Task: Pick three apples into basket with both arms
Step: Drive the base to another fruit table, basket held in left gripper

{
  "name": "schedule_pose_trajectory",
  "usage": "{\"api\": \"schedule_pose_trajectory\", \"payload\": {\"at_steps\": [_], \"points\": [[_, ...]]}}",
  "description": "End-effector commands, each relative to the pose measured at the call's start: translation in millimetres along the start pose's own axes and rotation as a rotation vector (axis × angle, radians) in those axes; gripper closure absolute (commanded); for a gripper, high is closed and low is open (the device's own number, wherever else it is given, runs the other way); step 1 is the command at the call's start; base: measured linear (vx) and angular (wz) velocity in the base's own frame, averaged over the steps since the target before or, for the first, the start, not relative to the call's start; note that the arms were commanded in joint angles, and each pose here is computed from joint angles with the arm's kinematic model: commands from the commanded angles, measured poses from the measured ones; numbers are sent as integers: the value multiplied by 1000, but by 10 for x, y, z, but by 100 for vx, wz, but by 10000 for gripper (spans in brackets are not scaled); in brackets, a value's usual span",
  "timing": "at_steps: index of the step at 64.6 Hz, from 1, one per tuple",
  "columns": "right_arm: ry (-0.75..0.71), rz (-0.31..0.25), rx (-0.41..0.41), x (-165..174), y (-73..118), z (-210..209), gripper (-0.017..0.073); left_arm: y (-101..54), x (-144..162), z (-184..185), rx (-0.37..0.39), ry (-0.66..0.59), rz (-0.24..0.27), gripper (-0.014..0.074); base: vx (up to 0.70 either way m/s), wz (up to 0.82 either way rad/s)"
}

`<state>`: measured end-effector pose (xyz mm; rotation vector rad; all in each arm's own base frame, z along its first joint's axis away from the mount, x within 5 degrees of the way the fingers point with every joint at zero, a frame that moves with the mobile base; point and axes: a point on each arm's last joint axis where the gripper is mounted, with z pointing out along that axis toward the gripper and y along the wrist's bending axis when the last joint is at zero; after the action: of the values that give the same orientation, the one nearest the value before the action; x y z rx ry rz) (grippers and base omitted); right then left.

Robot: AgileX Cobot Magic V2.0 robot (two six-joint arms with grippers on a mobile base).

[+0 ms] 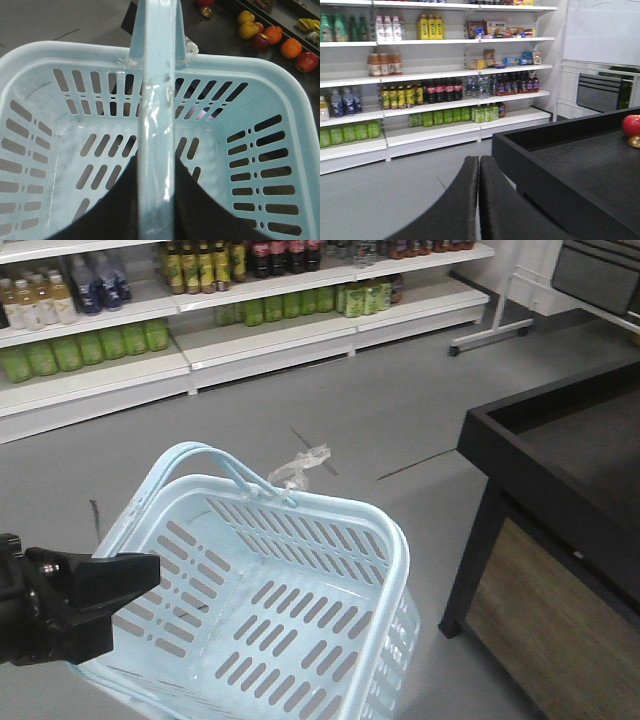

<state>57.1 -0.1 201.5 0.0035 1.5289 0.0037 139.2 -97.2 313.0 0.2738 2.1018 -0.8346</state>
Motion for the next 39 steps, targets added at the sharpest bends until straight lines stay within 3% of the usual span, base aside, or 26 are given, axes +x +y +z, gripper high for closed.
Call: {"api": "schedule_pose_trajectory", "payload": {"at_steps": [1,39], "points": [[-48,-11,-5,-39,5,13,568,-66,-154,-76,19,-106,-35,601,14,-55],[-49,-11,-5,-40,5,13,568,-66,-154,-76,19,-106,-35,601,13,-51]]}}
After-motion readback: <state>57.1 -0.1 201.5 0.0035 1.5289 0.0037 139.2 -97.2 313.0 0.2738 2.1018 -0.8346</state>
